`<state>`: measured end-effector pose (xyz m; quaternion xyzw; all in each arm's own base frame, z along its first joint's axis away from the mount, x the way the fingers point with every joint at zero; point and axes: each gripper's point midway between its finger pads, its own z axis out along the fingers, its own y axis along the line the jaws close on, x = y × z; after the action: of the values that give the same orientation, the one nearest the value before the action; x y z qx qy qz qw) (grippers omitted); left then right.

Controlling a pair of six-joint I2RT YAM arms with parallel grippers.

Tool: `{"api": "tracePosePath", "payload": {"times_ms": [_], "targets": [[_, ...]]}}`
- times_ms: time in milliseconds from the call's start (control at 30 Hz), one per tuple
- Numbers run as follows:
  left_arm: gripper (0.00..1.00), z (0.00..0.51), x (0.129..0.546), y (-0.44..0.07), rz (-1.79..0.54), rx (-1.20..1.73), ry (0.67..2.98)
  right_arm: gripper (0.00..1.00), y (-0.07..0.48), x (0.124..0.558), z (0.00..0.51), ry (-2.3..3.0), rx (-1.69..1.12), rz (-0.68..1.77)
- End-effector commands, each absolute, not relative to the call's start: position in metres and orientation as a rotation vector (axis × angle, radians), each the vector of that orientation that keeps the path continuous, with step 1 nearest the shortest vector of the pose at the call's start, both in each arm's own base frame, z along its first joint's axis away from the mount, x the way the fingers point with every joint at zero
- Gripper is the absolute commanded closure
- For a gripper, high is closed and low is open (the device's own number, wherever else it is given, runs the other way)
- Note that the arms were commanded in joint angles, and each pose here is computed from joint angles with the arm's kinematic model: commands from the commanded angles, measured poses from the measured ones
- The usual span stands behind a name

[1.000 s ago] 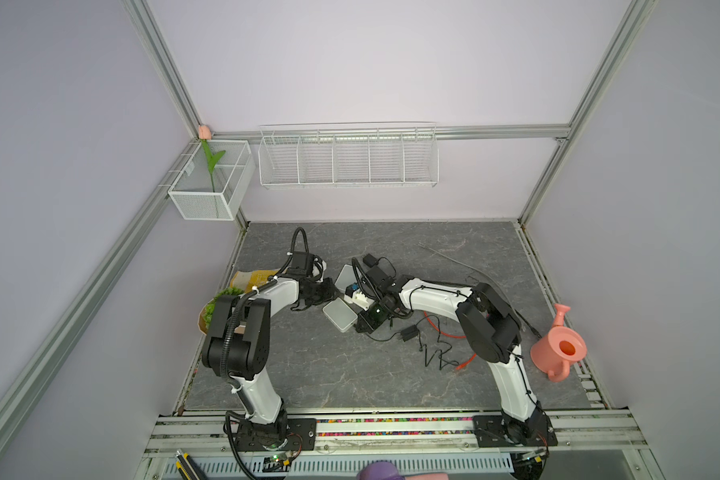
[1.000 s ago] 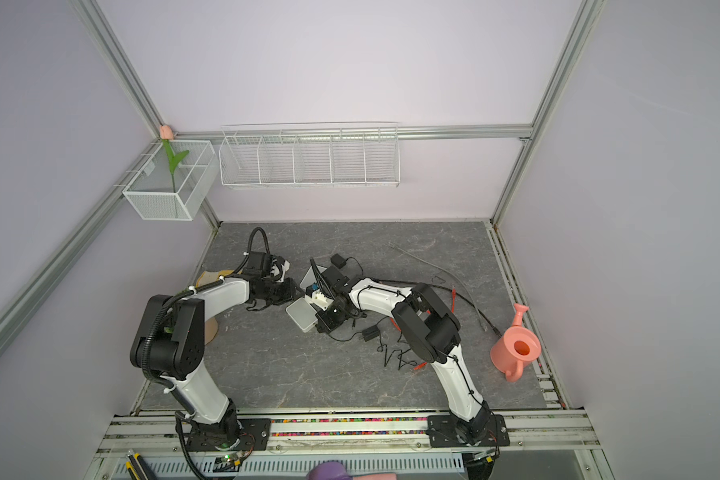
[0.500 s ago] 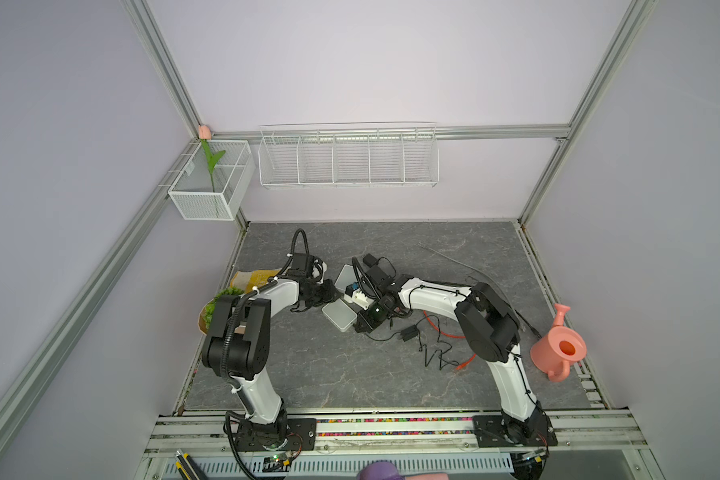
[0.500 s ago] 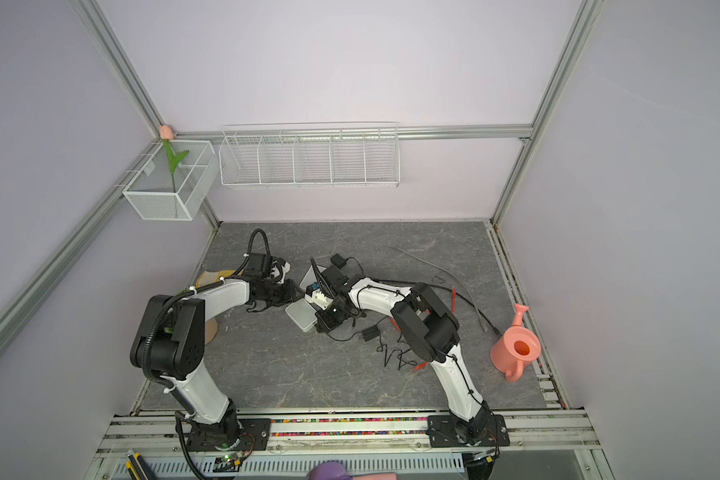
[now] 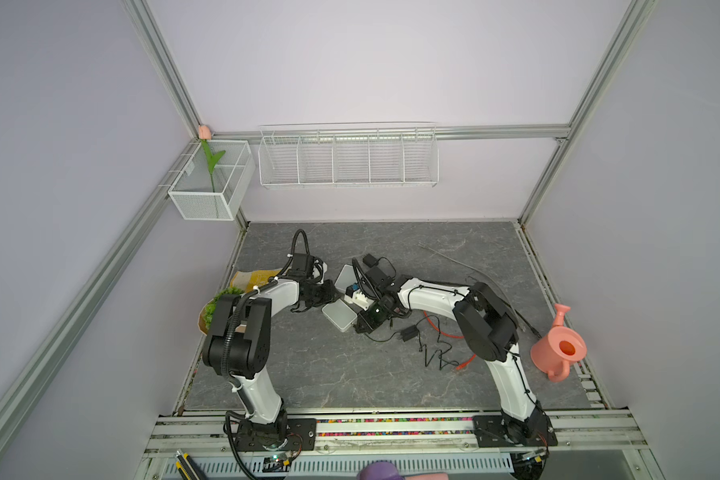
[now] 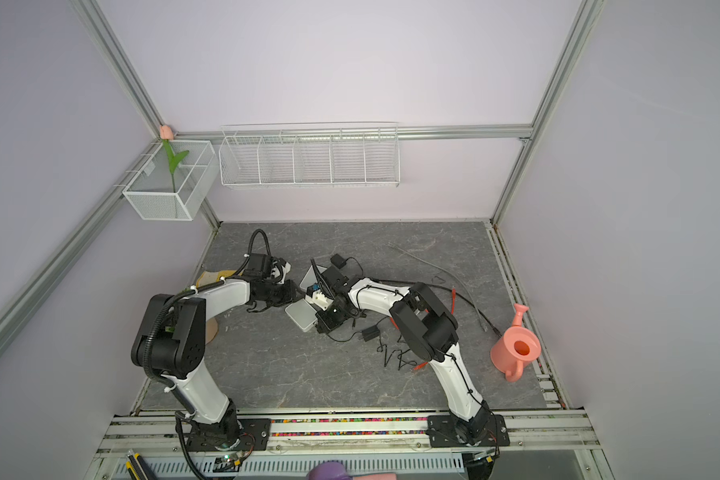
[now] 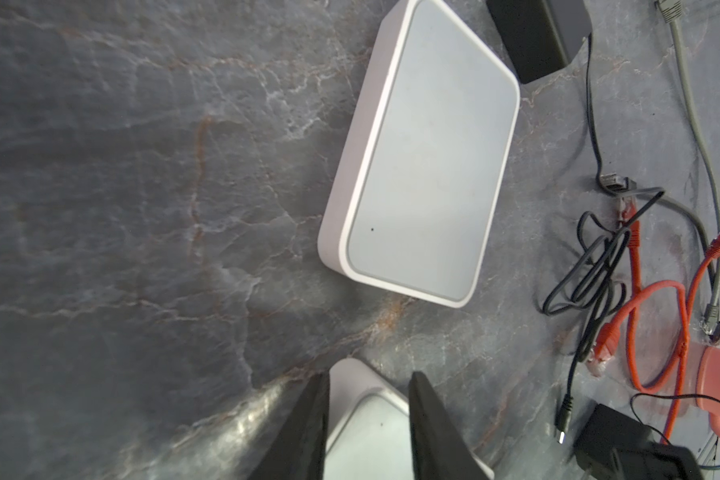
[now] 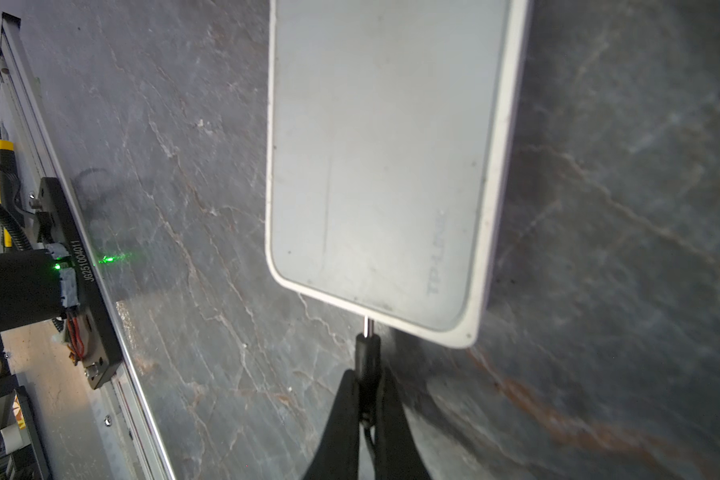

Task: Insert the plug into the switch port

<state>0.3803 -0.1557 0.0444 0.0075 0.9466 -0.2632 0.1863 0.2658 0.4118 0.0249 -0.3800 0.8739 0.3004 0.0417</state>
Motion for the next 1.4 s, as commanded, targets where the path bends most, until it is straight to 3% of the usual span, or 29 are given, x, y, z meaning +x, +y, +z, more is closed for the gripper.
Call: {"api": "tracePosePath", "payload": {"times_ms": [0, 1367], "targets": [[0.65, 0.034, 0.371, -0.153, -0.751, 0.035, 2.701, 0.93, 0.408, 0.269, 0.021, 2.700, -1.145, 0.913], [0.65, 0.021, 0.358, -0.155, -0.770, 0.047, 2.740, 0.94, 0.426, 0.276, 0.031, 2.643, -1.159, 0.954]]}}
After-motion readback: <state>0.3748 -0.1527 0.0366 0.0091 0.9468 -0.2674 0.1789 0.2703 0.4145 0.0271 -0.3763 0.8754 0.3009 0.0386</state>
